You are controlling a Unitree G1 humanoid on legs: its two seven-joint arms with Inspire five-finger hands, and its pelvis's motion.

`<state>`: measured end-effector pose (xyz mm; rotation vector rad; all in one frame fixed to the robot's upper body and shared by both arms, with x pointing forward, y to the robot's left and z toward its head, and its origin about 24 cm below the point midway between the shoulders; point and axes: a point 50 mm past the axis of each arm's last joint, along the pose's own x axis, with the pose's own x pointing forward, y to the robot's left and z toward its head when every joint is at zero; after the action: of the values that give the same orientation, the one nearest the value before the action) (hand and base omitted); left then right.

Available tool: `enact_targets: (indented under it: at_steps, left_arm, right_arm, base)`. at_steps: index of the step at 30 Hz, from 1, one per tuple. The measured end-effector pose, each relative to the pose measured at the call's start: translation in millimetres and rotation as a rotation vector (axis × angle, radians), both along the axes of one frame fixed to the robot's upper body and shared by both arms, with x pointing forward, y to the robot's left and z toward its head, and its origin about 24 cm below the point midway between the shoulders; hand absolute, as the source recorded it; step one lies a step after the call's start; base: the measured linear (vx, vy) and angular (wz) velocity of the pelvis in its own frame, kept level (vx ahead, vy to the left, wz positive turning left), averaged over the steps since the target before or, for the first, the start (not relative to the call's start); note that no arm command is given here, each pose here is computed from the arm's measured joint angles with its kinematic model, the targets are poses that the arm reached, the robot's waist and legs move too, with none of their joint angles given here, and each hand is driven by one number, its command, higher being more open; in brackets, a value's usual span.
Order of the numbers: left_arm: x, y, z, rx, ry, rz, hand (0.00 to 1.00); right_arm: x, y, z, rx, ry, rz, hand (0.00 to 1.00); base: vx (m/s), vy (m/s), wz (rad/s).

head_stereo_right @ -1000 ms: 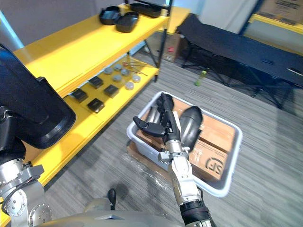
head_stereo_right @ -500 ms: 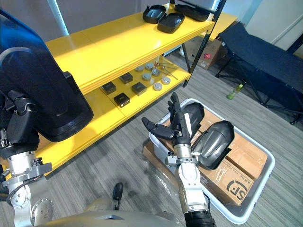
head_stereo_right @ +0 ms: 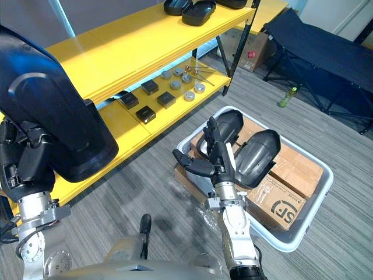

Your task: Walk over and take three plastic housings, then place them on the shelf

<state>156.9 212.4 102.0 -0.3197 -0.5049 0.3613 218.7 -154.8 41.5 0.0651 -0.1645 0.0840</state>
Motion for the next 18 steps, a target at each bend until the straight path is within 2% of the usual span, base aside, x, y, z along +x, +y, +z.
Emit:
enact_targets:
  at_steps: [4,6,12,14,18]
  left_arm:
    - [-1,4,0,0.001,0.003,0.028,0.00]
    - [-2,6,1,0.007,0.002,0.036,0.00]
    - [-3,20,5,0.073,0.019,0.142,0.00]
    - [-2,21,5,0.067,0.018,0.154,0.00]
    - [8,12,-3,0.044,0.039,0.107,0.00]
  right_arm:
    - [5,14,5,0.018,-0.021,0.021,1.00]
    - [3,13,3,0.018,-0.014,0.004,1.00]
    - [2,14,-2,0.034,0.006,-0.009,1.00]
    - [2,10,1,0.032,-0.011,-0.017,1.00]
    - [-6,-19,24,0.013,-0.114,-0.128,1.00]
  base:
    - [0.03,0.089,0.00]
    - [0.17,0.165,0.19]
    - [0.27,0.153,0.65]
    - [0.30,0.021,0.95]
    - [0.29,-0.075,1.39]
